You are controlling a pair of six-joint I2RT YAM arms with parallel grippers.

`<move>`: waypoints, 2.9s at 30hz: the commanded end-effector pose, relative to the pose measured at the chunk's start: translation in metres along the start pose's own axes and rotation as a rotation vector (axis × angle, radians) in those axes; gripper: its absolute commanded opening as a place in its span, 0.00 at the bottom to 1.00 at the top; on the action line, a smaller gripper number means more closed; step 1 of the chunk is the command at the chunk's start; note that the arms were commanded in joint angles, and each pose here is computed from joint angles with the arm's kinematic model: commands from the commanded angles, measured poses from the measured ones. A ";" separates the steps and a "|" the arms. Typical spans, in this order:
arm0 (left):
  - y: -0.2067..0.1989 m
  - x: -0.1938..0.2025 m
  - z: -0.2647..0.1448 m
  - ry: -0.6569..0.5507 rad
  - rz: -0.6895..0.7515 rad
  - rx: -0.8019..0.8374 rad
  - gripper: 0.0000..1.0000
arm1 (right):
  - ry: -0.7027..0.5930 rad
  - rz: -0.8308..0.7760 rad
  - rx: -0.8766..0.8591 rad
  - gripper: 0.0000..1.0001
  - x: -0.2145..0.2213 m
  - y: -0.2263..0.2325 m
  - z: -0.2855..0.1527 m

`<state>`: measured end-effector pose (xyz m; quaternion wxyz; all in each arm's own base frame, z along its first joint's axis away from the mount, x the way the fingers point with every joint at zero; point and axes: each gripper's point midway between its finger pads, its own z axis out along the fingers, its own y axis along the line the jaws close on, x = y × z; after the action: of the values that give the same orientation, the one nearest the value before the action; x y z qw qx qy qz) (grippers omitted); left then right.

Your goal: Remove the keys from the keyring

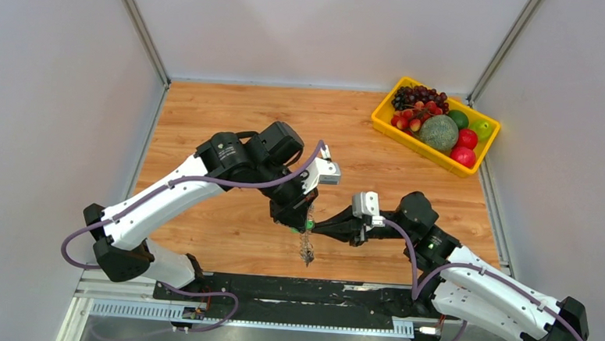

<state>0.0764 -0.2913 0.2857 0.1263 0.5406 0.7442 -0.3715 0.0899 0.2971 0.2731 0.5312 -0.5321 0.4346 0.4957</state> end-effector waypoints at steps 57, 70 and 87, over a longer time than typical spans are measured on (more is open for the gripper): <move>-0.008 -0.006 -0.018 -0.135 0.113 -0.036 0.00 | -0.074 0.064 0.156 0.08 -0.020 -0.005 -0.021; -0.014 -0.006 -0.021 -0.136 0.124 -0.012 0.00 | -0.057 -0.025 0.122 0.29 -0.024 -0.001 -0.023; -0.019 -0.007 -0.022 -0.143 0.131 0.013 0.00 | -0.022 -0.015 -0.003 0.37 -0.027 -0.004 0.004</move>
<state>0.0734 -0.2824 0.2841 0.1641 0.5456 0.7301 -0.3774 0.0957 0.2970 0.2746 0.5228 -0.5213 0.4660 0.4877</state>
